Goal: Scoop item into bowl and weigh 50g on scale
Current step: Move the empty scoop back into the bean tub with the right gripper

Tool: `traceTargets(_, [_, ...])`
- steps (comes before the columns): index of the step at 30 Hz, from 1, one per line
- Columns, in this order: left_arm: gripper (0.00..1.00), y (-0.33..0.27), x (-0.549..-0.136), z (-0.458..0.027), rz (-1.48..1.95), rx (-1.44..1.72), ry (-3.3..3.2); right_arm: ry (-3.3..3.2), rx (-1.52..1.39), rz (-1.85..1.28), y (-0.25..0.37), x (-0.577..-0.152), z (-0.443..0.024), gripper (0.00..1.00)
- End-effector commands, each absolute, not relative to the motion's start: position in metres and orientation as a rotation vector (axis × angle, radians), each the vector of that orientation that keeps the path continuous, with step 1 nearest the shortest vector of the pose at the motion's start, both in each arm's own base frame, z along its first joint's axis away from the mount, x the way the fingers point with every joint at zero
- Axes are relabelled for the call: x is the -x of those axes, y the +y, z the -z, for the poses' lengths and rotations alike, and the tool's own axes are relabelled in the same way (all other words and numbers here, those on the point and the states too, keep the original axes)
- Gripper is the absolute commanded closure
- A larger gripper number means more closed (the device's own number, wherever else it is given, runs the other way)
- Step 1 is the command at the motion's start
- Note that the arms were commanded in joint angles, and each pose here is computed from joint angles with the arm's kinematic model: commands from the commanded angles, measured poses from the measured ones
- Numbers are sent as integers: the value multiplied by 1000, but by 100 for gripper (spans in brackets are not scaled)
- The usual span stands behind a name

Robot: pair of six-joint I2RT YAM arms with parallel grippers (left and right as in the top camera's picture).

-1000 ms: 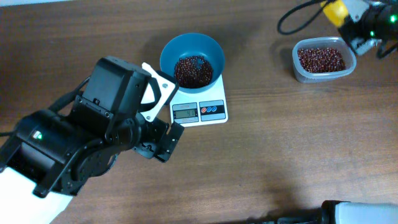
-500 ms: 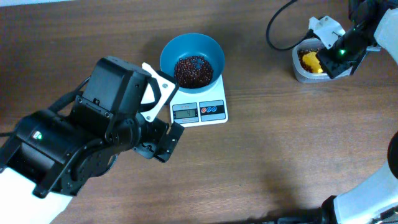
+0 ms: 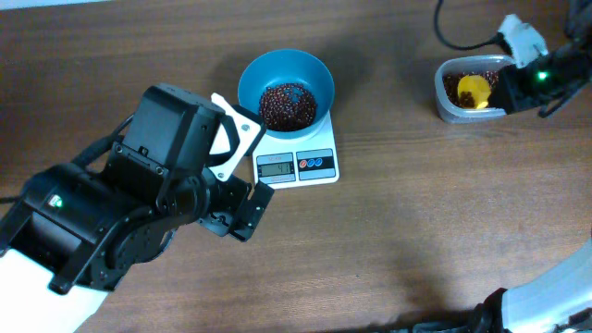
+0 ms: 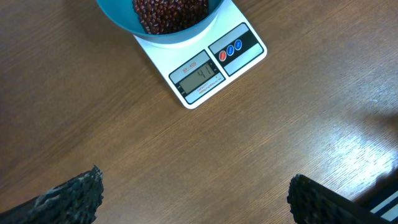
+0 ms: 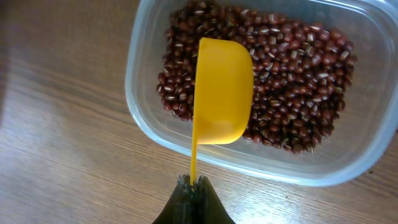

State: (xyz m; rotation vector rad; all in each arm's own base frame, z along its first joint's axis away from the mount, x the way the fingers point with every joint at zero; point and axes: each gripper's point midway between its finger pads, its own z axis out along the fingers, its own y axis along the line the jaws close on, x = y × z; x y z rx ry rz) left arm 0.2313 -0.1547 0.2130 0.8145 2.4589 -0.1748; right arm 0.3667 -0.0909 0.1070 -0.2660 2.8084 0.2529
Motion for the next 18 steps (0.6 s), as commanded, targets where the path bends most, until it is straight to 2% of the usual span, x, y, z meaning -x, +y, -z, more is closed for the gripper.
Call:
traceTargets(1, [1,-154,-235,-221,169,-808,2434,2725,58,-465,-94,-369,-118,96])
traceTargets(10, [1,-154,-235,-221,169,-808,2434,2458,-112,-814,-102,-371,-153,96])
traceTargets(18, [1,-154,-235,-221,169,-808,2434,2271,12,-1125,-44,-382,-189,96])
